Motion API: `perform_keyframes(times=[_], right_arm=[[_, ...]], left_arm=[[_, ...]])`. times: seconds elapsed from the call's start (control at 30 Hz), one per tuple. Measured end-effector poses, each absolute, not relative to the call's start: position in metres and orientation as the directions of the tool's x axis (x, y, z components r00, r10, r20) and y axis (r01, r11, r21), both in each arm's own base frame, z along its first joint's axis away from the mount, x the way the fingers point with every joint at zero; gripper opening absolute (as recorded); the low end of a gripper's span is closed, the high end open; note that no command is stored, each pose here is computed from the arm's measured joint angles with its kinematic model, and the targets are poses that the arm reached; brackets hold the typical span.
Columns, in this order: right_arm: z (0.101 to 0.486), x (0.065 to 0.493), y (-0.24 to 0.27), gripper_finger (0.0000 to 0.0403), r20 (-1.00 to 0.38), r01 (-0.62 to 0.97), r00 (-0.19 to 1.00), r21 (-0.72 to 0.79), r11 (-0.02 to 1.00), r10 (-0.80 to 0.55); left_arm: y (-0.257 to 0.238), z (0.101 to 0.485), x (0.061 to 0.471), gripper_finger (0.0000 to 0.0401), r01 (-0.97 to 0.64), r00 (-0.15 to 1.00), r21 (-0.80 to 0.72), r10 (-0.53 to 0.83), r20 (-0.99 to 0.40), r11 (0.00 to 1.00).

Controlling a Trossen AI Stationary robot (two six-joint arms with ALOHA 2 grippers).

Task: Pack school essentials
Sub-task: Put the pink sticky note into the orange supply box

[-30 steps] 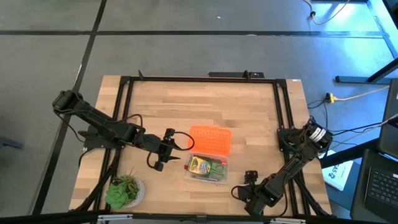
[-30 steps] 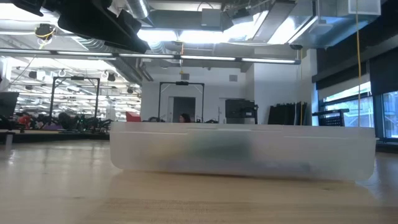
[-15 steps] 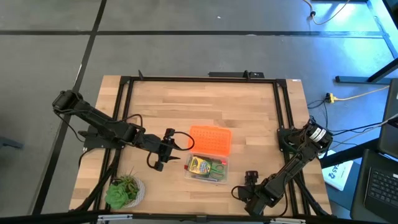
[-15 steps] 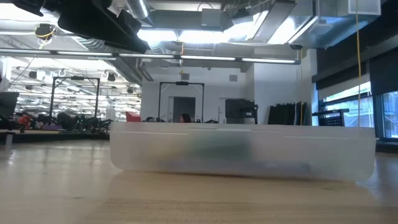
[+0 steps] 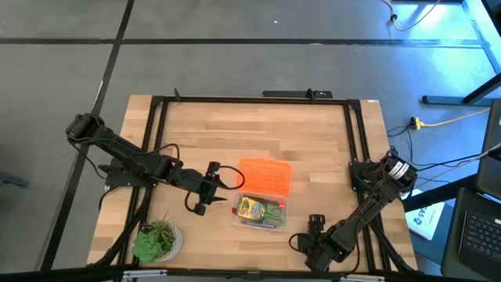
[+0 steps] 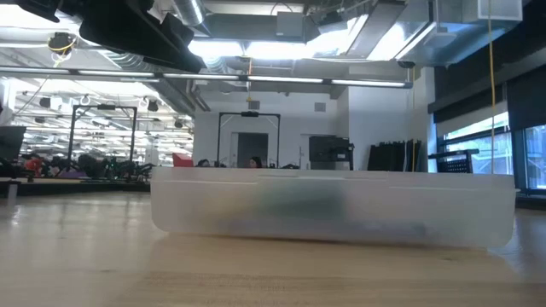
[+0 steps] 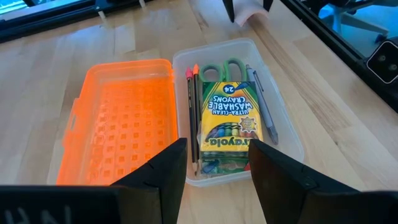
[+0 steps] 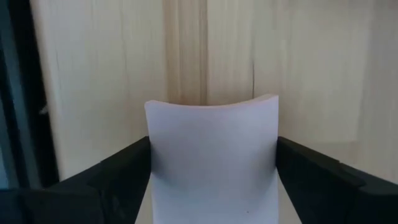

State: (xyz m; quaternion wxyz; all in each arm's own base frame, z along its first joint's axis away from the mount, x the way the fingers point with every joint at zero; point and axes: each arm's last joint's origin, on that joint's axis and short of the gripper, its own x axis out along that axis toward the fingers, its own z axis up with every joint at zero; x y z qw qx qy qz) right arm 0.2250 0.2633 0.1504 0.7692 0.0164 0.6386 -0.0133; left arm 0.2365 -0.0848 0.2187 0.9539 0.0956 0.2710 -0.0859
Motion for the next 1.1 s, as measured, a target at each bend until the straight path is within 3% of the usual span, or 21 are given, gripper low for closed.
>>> perform_keyframes(times=[0.4, 0.6, 0.77, 1.1], right_arm=[[0.182, 0.258, 0.252, 0.0327, -0.978, 0.119, 0.206, 0.035, 0.992, 0.010], [0.201, 0.284, 0.240, 0.0327, -0.961, 0.099, 0.276, 0.042, 0.994, 0.013], [0.221, 0.302, 0.221, 0.0327, -0.955, 0.123, 0.293, -0.010, 0.992, -0.046], [0.216, 0.336, 0.180, 0.0327, -0.960, 0.127, 0.280, 0.043, 0.991, 0.005]], left_arm=[[-0.085, 0.219, 0.236, 0.0164, 0.216, 0.838, 0.136, -0.112, -0.533, 0.967], [-0.085, 0.219, 0.236, 0.0164, 0.216, 0.838, 0.136, -0.112, -0.533, 0.967], [-0.085, 0.219, 0.236, 0.0164, 0.216, 0.838, 0.136, -0.112, -0.534, 0.967], [-0.085, 0.219, 0.236, 0.0164, 0.216, 0.838, 0.136, -0.112, -0.534, 0.967]])
